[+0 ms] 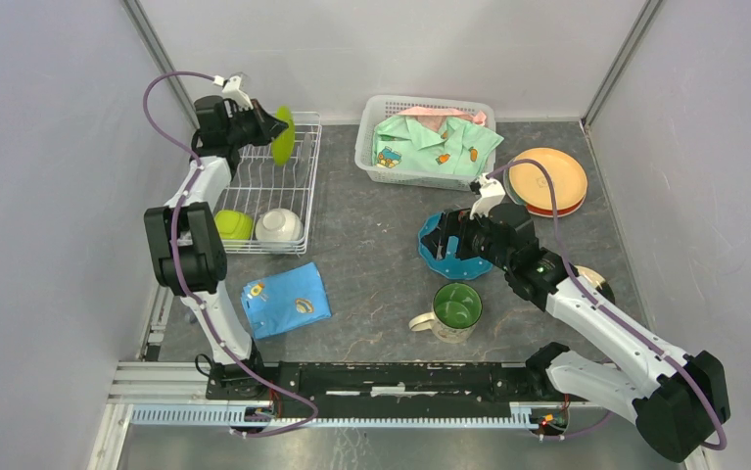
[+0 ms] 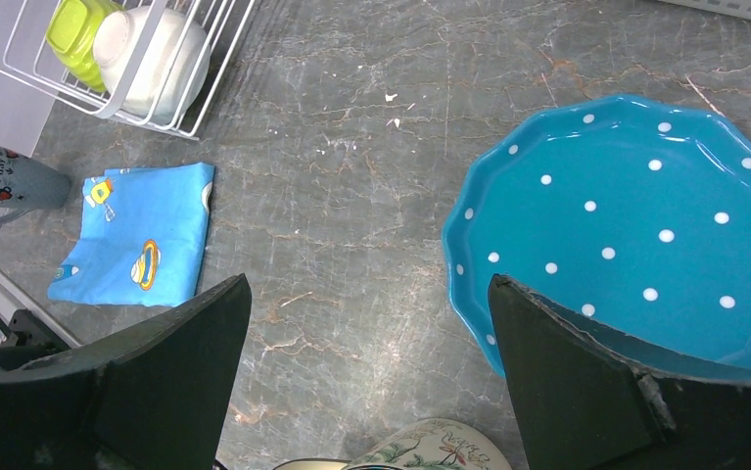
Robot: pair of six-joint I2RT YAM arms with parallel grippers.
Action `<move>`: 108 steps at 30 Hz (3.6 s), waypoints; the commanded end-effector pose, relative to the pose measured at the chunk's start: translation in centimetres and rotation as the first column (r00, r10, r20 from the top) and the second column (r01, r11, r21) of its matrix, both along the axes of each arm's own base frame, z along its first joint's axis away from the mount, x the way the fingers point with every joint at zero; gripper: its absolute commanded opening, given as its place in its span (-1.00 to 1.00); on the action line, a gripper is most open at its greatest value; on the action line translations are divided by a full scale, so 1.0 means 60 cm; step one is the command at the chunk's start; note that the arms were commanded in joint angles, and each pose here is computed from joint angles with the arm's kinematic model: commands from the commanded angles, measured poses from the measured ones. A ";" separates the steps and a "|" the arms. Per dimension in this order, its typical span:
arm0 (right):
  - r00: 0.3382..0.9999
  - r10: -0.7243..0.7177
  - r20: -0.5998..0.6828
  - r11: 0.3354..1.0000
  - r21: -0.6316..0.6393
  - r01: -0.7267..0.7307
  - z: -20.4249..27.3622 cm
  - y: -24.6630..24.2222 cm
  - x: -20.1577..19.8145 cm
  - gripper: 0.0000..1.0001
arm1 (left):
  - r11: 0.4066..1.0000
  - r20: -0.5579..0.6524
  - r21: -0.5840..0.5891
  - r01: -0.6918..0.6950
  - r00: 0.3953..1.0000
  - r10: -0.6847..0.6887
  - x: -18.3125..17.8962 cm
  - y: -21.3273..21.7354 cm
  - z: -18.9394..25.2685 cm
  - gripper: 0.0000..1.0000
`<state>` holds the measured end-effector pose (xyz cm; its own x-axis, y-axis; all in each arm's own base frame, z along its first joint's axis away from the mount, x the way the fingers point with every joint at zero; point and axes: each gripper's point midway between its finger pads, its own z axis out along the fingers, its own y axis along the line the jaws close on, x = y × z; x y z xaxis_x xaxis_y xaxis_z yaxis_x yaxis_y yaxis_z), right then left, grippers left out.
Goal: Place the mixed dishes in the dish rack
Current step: Insert the plate into the dish rack, then pick up the plate at the center of the board.
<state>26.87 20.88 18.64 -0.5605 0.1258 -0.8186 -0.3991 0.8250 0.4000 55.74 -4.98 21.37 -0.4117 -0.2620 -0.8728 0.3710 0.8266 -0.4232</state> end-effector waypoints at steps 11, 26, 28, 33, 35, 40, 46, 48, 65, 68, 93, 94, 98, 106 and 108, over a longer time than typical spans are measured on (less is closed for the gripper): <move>0.997 -0.012 0.079 0.999 0.033 0.010 0.043 0.003 0.015 0.96 | 0.998 -0.032 -0.057 -0.027 0.999 0.025 -0.024 -0.041 0.080 -0.94; 0.996 -0.010 0.090 1.000 0.020 0.008 0.040 -0.003 0.011 0.96 | 0.987 -0.145 0.142 -0.078 0.984 0.099 -0.021 -0.024 -0.041 -0.74; 0.996 -0.009 0.089 1.000 0.017 0.008 0.038 -0.002 0.011 0.96 | 0.985 -0.156 0.158 -0.072 0.983 0.097 -0.020 -0.026 -0.056 -0.64; 0.996 -0.002 0.089 1.000 0.004 0.002 0.033 -0.002 0.012 0.96 | 0.981 -0.203 0.183 -0.066 0.974 0.104 -0.017 -0.025 -0.101 -0.47; 0.996 0.002 0.092 1.000 -0.013 -0.001 0.030 -0.005 0.011 0.96 | 0.981 -0.214 0.181 -0.064 0.971 0.103 -0.017 -0.026 -0.109 -0.39; 0.994 -0.047 0.101 0.998 -0.040 0.052 0.022 -0.026 0.013 0.96 | 0.978 -0.220 0.190 -0.081 0.968 0.123 -0.016 -0.021 -0.110 -0.34; 0.986 -0.139 0.097 0.987 -0.069 0.146 0.009 -0.057 0.014 0.96 | 0.979 -0.183 0.182 -0.097 0.974 0.130 -0.017 -0.020 -0.064 0.06; 0.977 -0.196 0.079 0.976 -0.085 0.202 0.002 -0.072 0.016 0.96 | 0.979 -0.170 0.178 -0.099 0.977 0.130 -0.020 -0.021 -0.042 0.15; 0.888 -0.455 -0.070 0.888 -0.116 0.446 -0.062 -0.131 0.005 0.83 | 0.977 -0.084 0.203 -0.069 0.993 0.087 -0.180 -0.074 0.115 1.00; 0.877 -0.475 -0.076 0.878 -0.112 0.466 -0.067 -0.137 0.001 0.77 | 0.977 -0.087 0.213 -0.020 0.995 0.039 -0.230 -0.104 0.103 1.00; 0.803 -0.594 -0.049 0.782 -0.269 0.562 -0.183 -0.233 0.044 0.03 | 0.967 0.140 0.231 -0.109 0.987 0.078 -0.439 -0.108 0.090 1.00; 0.829 -0.559 -0.030 0.805 -0.259 0.534 -0.181 -0.229 0.055 0.04 | 0.969 0.135 0.230 -0.091 0.989 0.061 -0.440 -0.114 0.090 1.00; 0.895 -0.444 0.045 0.859 -0.262 0.439 -0.171 -0.225 0.093 0.09 | 0.973 0.114 0.230 -0.036 0.993 0.010 -0.443 -0.128 0.081 1.00; 0.934 -0.357 0.002 0.888 -0.309 0.341 -0.193 -0.242 0.129 0.11 | 0.974 0.112 0.225 0.014 0.993 -0.040 -0.449 -0.142 0.079 1.00; 0.934 -0.356 -0.011 0.893 -0.299 0.337 -0.202 -0.249 0.134 0.07 | 0.973 0.103 0.232 0.008 0.994 -0.033 -0.449 -0.140 0.077 1.00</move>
<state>32.44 5.33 4.79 -0.6256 0.1253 -0.7700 0.0513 0.9915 0.1197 28.74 -12.72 24.12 -0.3481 -0.0279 -0.9370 0.3918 0.9037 -0.1725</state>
